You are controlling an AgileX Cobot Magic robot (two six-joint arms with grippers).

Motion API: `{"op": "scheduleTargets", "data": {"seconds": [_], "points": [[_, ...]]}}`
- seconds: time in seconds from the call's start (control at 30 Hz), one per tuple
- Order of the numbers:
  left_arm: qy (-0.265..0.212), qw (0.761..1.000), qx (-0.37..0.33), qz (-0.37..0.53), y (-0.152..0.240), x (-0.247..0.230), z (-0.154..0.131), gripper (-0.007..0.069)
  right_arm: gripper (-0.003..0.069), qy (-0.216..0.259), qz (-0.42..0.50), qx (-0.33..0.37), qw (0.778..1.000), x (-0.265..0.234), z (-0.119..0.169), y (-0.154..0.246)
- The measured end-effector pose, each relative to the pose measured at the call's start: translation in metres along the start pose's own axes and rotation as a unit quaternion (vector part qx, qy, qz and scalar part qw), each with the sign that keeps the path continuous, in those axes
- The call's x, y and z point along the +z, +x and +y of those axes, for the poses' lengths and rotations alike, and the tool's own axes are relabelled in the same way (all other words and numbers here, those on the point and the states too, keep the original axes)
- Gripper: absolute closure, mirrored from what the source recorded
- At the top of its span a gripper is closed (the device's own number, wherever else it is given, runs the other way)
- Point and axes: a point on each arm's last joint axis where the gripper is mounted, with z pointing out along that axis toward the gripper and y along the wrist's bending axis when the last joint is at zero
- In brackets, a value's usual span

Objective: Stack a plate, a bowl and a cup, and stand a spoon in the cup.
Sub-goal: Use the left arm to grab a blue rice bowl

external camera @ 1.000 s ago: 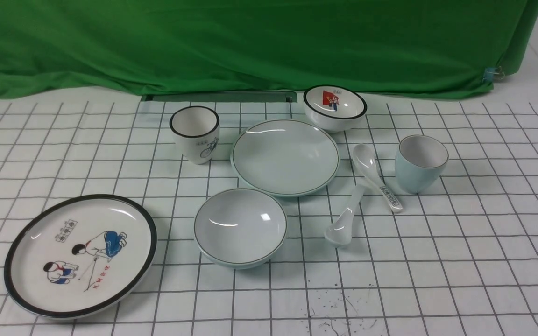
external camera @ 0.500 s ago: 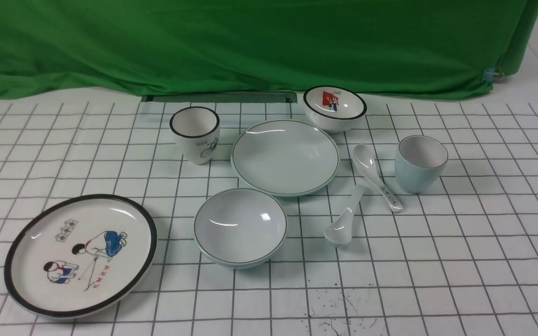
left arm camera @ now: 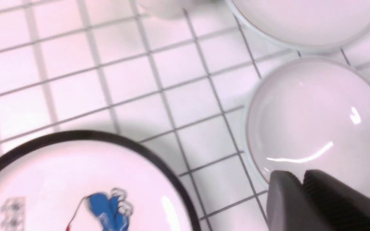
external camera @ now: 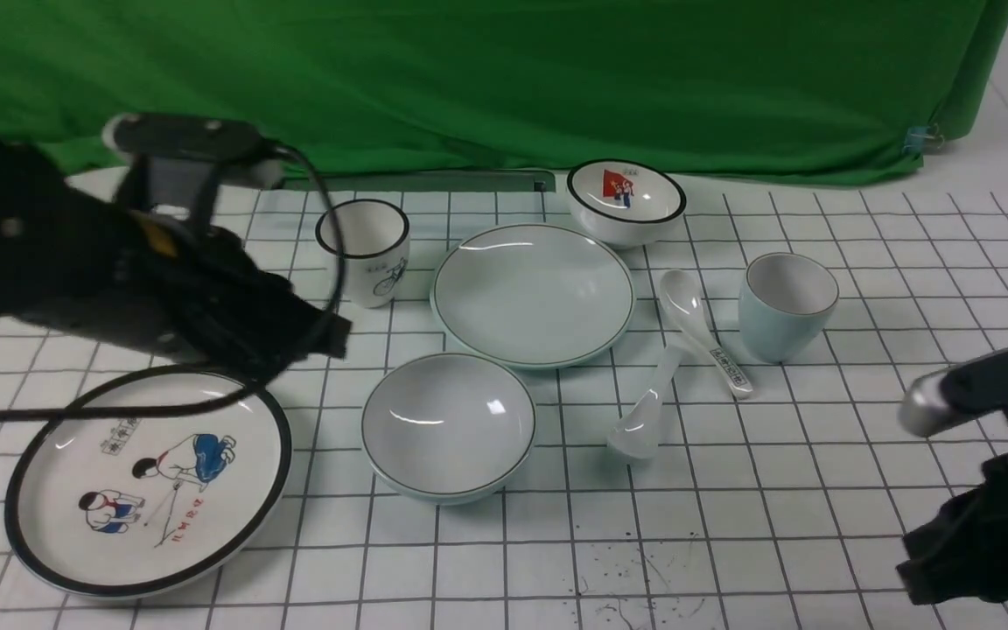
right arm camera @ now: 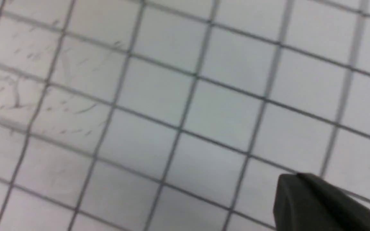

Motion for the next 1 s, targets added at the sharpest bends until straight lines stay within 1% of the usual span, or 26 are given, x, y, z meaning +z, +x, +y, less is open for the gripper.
{"op": "scheduleTargets", "data": {"seconds": [0.03, 0.1, 0.13, 0.17, 0.2, 0.23, 0.3, 0.33, 0.4, 0.43, 0.5, 0.53, 0.57, 0.6, 0.63, 0.7, 0.73, 0.77, 0.83, 0.93, 1.0], "points": [[0.004, 1.000, 0.022, 0.020, -0.006, 0.011, -0.006, 0.0530, 0.0649, -0.011, 0.010, -0.014, 1.000, 0.003, 0.004, -0.007], [0.006, 0.998, 0.045, 0.040, -0.012, 0.027, -0.014, 0.0451, 0.0649, -0.021, 0.017, -0.029, 0.999, 0.006, 0.008, -0.016], [0.006, 0.998, 0.047, 0.044, -0.012, 0.030, -0.014, 0.0431, 0.0649, -0.022, 0.017, -0.030, 0.999, 0.006, 0.009, -0.016], [0.008, 0.997, 0.056, 0.057, -0.016, 0.044, -0.019, 0.0351, 0.0649, -0.027, 0.020, -0.034, 0.999, 0.009, 0.010, -0.021], [0.008, 0.997, 0.056, 0.057, -0.018, 0.045, -0.019, 0.0351, 0.0649, -0.027, 0.021, -0.034, 0.999, 0.010, 0.010, -0.021], [0.008, 0.996, 0.061, 0.069, -0.019, 0.058, -0.020, 0.0278, 0.0649, -0.029, 0.026, -0.037, 0.999, 0.012, 0.011, -0.021], [0.003, 0.994, 0.059, 0.087, -0.021, 0.077, -0.019, 0.0200, 0.0649, -0.030, 0.030, -0.038, 0.998, 0.013, 0.012, -0.021], [0.000, 0.994, 0.059, 0.094, -0.021, 0.086, -0.018, 0.0182, 0.0649, -0.031, 0.030, -0.038, 0.998, 0.013, 0.011, -0.021], [-0.004, 0.993, 0.057, 0.103, -0.020, 0.094, -0.017, 0.0174, 0.0649, -0.031, 0.031, -0.038, 0.998, 0.013, 0.011, -0.021], [-0.009, 0.992, 0.055, 0.117, -0.018, 0.107, -0.015, 0.0172, 0.0649, -0.031, 0.031, -0.038, 0.998, 0.013, 0.011, -0.021], [-0.013, 0.990, 0.055, 0.131, -0.016, 0.120, -0.014, 0.0204, 0.0649, -0.030, 0.030, -0.038, 0.998, 0.013, 0.011, -0.021], [-0.013, 0.989, 0.053, 0.138, -0.014, 0.125, -0.014, 0.0239, 0.0649, -0.030, 0.030, -0.038, 0.998, 0.013, 0.011, -0.021], [-0.013, 0.988, 0.052, 0.145, -0.011, 0.131, -0.013, 0.0299, 0.0649, -0.030, 0.029, -0.038, 0.998, 0.013, 0.011, -0.021], [-0.014, 0.988, 0.051, 0.148, -0.010, 0.133, -0.013, 0.0335, 0.0649, -0.030, 0.028, -0.037, 0.998, 0.013, 0.011, -0.021], [-0.013, 0.987, 0.054, 0.150, -0.009, 0.135, -0.013, 0.0418, 0.0649, -0.029, 0.026, -0.037, 0.999, 0.013, 0.011, -0.022], [-0.010, 0.988, 0.061, 0.141, -0.013, 0.133, -0.014, 0.0542, 0.0649, -0.028, 0.024, -0.037, 0.999, 0.014, 0.011, -0.022], [-0.008, 0.989, 0.062, 0.137, -0.014, 0.132, -0.014, 0.0560, 0.0649, -0.029, 0.024, -0.037, 0.999, 0.013, 0.011, -0.022], [-0.005, 0.990, 0.072, 0.119, -0.024, 0.123, -0.016, 0.0607, 0.0649, -0.028, 0.022, -0.037, 0.999, 0.014, 0.011, -0.023], [-0.002, 0.991, 0.081, 0.102, -0.034, 0.114, -0.019, 0.0634, 0.0649, -0.027, 0.021, -0.037, 0.999, 0.014, 0.011, -0.023], [0.004, 0.994, 0.087, 0.064, -0.054, 0.104, -0.021, 0.0636, 0.0649, -0.026, 0.018, -0.036, 0.999, 0.014, 0.011, -0.023], [0.013, 0.996, 0.087, 0.015, -0.074, 0.097, -0.024, 0.0636, 0.0649, -0.024, 0.014, -0.034, 0.999, 0.014, 0.010, -0.024]]}}
